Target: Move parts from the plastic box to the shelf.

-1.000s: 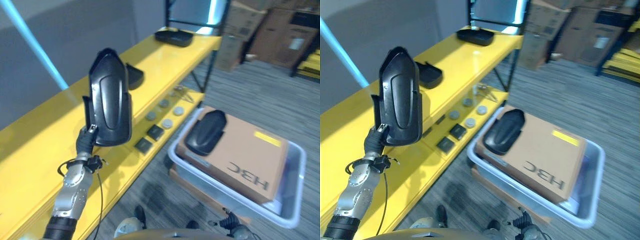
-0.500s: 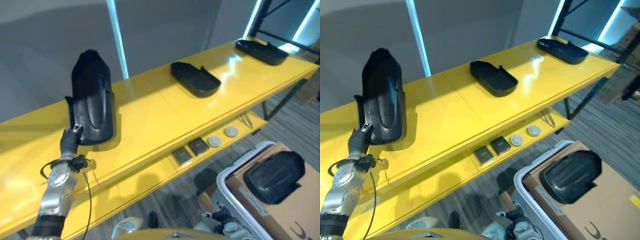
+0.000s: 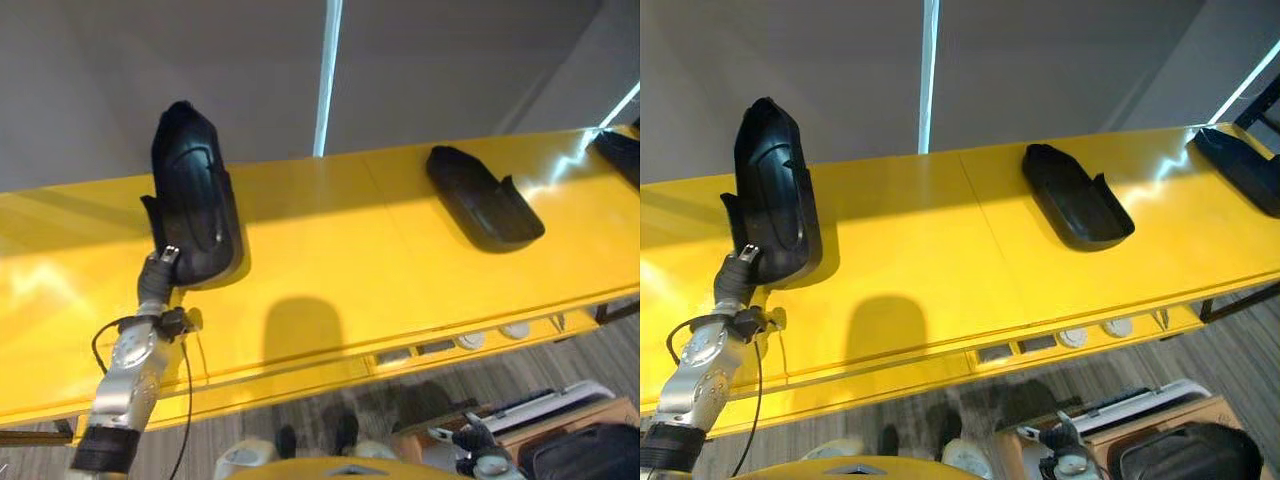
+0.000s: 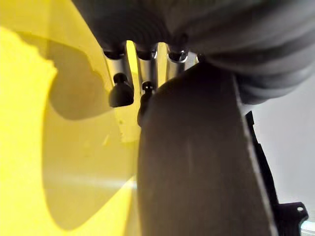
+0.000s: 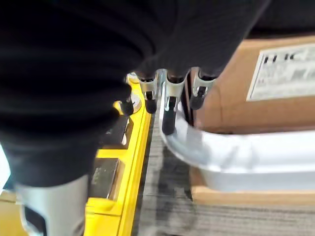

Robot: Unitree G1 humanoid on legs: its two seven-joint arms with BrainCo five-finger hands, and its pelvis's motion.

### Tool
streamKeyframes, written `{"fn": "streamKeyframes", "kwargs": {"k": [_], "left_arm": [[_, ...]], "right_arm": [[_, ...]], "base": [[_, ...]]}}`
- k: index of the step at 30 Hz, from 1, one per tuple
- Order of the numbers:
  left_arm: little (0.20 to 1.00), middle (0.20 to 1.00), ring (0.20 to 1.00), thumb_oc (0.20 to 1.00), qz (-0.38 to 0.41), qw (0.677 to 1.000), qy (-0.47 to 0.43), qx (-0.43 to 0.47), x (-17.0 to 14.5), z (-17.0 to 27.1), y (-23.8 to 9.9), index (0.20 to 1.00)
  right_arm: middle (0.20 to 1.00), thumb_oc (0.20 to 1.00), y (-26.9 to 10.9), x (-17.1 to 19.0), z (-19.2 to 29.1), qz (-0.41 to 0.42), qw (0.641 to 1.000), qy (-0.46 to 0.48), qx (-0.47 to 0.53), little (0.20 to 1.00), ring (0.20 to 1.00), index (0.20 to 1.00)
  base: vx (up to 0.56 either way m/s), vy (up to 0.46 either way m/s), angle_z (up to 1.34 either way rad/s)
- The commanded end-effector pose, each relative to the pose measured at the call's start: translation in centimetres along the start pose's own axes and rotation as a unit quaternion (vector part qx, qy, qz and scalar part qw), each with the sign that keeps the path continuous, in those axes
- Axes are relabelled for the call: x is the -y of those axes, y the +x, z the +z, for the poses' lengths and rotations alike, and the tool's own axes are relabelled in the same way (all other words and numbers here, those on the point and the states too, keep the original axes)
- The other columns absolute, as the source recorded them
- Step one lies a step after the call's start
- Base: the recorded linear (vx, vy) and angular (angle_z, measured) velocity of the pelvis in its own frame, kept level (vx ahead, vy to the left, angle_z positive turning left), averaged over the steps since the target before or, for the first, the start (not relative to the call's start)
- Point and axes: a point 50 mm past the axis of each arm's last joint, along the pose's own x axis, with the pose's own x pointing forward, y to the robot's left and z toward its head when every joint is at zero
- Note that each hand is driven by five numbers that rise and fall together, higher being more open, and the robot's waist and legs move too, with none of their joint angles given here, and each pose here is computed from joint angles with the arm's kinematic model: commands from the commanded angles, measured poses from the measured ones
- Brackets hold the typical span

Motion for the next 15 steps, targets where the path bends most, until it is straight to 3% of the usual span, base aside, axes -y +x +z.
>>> {"fn": "streamKeyframes", "kwargs": {"k": [1,9,15], "left_arm": [[0.200,0.200,0.200,0.200,-0.052,0.995,0.001,0.087,2.5,3.9,1.9,0.200],[0.200,0.200,0.200,0.200,0.036,0.994,0.099,0.002,2.0,2.4,4.5,0.200],[0.200,0.200,0.200,0.200,0.111,0.982,0.111,-0.107,1.9,-1.3,6.7,0.200]], "right_arm": [[1.000,1.000,-0.1,1.1,-1.5,-0.022,0.999,0.014,-0.026,1.000,1.000,1.000],[1.000,1.000,-0.3,-1.0,-0.1,0.021,1.000,-0.011,0.000,1.000,1.000,1.000],[1.000,1.000,-0.5,-2.4,0.3,0.040,0.998,-0.047,0.006,1.000,1.000,1.000]], "base": [[0.03,-0.017,0.29],[0.04,0.012,-0.11],[0.01,-0.012,-0.16]]}}
